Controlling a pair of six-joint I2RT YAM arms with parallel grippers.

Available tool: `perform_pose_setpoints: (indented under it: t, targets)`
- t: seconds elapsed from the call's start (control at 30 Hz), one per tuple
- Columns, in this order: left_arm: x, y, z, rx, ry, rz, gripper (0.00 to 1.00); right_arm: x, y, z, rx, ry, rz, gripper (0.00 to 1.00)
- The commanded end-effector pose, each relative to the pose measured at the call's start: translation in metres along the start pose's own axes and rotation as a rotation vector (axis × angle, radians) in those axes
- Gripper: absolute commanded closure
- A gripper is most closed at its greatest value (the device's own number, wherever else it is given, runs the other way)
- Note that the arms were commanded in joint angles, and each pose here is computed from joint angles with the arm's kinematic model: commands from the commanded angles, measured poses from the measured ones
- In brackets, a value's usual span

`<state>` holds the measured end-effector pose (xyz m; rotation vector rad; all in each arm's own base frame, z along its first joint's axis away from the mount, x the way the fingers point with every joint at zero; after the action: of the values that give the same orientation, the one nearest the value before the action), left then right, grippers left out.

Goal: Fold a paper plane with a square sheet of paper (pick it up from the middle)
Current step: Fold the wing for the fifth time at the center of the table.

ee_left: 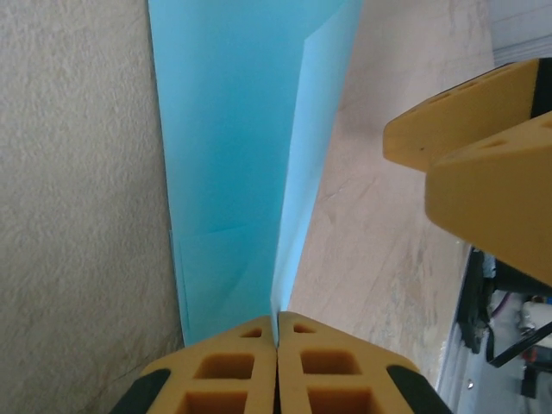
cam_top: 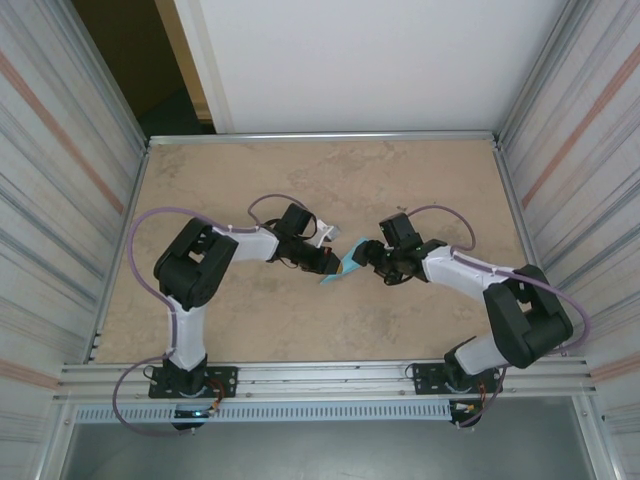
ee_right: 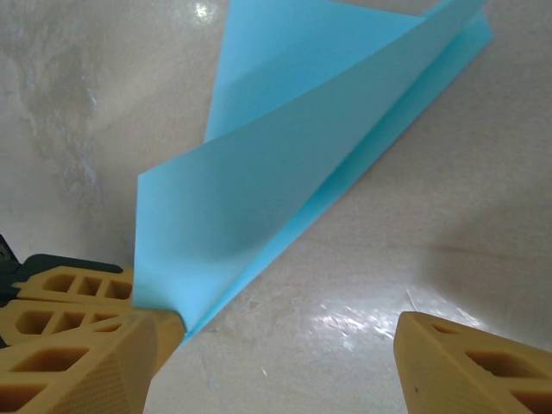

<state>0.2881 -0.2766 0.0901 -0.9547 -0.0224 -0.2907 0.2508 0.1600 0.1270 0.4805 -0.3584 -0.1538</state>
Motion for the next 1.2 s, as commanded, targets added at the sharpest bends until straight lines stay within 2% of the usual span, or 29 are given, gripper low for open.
perform_pose_setpoints:
  t: [0.0, 0.27, 0.7, 1.17]
  targets:
    - [0.005, 0.000, 0.001, -0.051, 0.006, 0.070, 0.91, 0.007, 0.009, -0.002, 0.040, 0.003, 0.030, 0.30]
    - [0.005, 0.005, 0.001, -0.081, 0.013, 0.141, 0.90, 0.014, 0.004, -0.011, 0.042, 0.019, -0.033, 0.38]
    - [0.003, 0.016, -0.002, -0.077, 0.031, 0.232, 0.89, 0.022, 0.001, -0.025, 0.041, 0.040, -0.072, 0.38]
    - [0.000, 0.017, 0.001, -0.076, 0.039, 0.236, 0.83, 0.014, -0.009, -0.046, -0.142, 0.133, -0.103, 0.42]
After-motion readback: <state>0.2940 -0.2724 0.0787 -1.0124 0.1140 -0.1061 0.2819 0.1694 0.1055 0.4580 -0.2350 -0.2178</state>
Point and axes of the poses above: each hand's point on the last joint's axis, 136 mm out from that joint toward the fingers, its own z axis back along the fingers, its own y axis along the line the jaws close on, x = y × z, the point moved 9 cm from there along z, back along the fingers, and after that the axes turned 13 degrees about z, right-handed, at the moved point
